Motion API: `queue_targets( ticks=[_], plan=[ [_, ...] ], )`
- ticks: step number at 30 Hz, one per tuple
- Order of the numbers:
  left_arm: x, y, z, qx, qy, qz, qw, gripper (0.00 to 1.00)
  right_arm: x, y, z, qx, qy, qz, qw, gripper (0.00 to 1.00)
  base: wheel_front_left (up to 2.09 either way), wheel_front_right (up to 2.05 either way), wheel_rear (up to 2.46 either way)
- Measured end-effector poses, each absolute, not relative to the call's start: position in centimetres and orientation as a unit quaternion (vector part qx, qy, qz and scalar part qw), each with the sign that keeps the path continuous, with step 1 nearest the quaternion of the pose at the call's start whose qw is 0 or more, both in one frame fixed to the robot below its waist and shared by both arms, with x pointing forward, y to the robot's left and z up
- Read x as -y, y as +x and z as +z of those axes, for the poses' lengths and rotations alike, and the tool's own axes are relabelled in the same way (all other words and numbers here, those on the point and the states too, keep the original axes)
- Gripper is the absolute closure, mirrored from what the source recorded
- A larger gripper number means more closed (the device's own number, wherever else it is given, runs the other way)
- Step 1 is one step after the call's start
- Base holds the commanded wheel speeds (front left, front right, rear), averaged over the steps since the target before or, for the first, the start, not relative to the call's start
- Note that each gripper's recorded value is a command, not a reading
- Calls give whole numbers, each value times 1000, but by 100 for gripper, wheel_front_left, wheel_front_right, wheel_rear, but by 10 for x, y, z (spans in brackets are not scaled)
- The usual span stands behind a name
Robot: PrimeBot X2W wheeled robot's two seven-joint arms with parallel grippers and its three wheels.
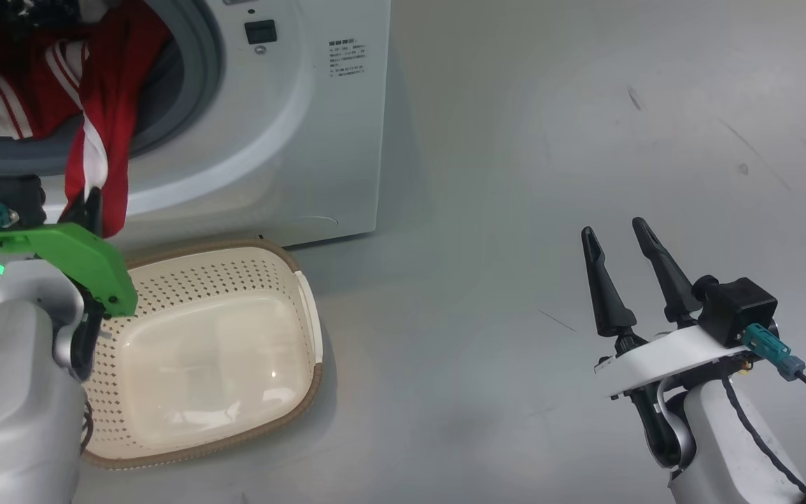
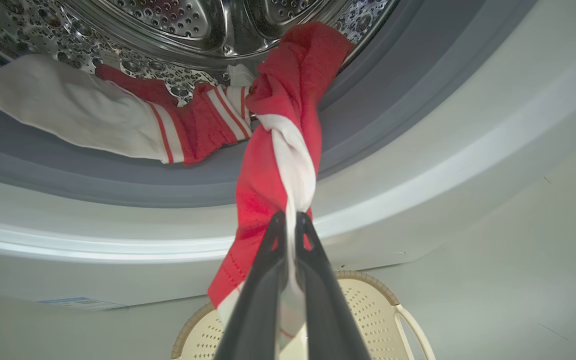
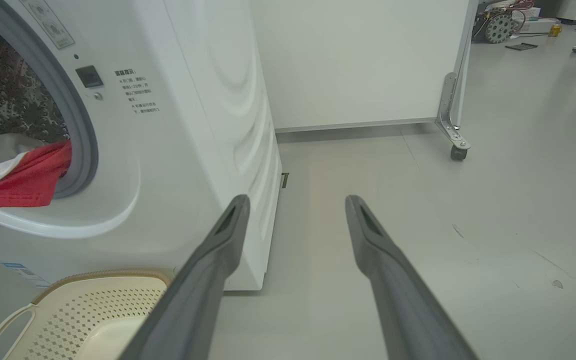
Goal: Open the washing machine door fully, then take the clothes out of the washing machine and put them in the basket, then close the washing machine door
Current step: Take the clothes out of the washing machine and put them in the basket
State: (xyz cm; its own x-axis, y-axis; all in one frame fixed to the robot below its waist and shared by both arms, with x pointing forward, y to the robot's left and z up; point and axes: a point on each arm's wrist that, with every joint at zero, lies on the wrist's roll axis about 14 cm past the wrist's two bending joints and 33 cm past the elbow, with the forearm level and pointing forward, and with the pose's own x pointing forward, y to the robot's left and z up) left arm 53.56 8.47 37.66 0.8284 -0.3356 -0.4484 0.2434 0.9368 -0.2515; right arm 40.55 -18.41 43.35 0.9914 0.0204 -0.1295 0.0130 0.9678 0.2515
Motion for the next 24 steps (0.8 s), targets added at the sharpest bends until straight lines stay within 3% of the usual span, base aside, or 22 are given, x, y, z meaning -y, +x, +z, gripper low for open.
queue_targets(
  ticks=[19,24],
  plan=[
    [-105,421,354,-297,-81,-146,940,100,156,388,454,-45,141,43,988,0,0,0,0],
    [-111,415,360,-283,-90,-136,945,100,152,386,458,-40,142,49,988,0,0,0,0]
  ],
)
